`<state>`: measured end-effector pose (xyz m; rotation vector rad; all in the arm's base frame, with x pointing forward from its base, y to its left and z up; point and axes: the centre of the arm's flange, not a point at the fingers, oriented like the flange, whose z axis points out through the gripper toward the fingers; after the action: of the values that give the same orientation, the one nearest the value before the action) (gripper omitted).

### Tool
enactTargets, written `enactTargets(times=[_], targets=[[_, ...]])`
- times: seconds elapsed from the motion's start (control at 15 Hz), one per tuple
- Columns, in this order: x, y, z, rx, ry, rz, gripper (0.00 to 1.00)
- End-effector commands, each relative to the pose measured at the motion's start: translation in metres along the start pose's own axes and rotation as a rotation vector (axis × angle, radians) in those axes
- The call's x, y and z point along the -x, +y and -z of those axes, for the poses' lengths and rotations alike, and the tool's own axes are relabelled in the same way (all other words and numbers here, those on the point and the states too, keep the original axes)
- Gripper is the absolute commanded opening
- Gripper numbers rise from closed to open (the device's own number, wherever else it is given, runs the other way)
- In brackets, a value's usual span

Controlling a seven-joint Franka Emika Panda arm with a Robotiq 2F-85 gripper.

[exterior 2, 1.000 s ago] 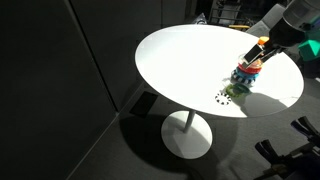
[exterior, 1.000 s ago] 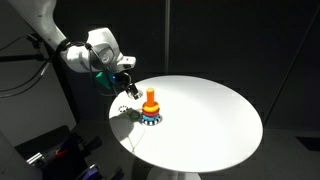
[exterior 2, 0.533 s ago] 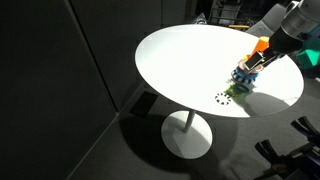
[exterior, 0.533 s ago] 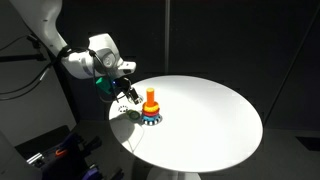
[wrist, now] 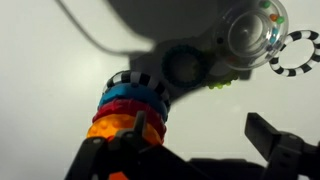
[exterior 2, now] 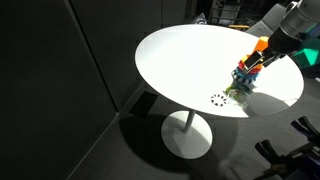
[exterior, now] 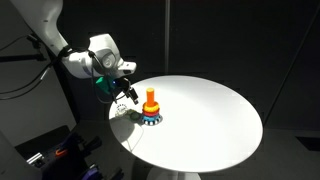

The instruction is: Put the transparent ring on the table

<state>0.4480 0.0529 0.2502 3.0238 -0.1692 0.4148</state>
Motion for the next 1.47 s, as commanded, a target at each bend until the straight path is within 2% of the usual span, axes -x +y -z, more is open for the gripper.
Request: enactTargets(times=[0.0,0.4,0.8,1.2,1.4], targets=[[-0.01,-0.004,0.017,-0.007,-0.018,-0.063,1.0],[-0.022,-0.01,0.037,-0.04,-0.08,-0.18,1.0],[-0.053,-0.006,0.069,-0.038,-0.125,-0.24,1.0],[-0.072,0.004,0.1,-0.055,-0.233,-0.225,1.0],[-0.076,0.011,0.116,-0.08,-0.275,-0.167,1.0]])
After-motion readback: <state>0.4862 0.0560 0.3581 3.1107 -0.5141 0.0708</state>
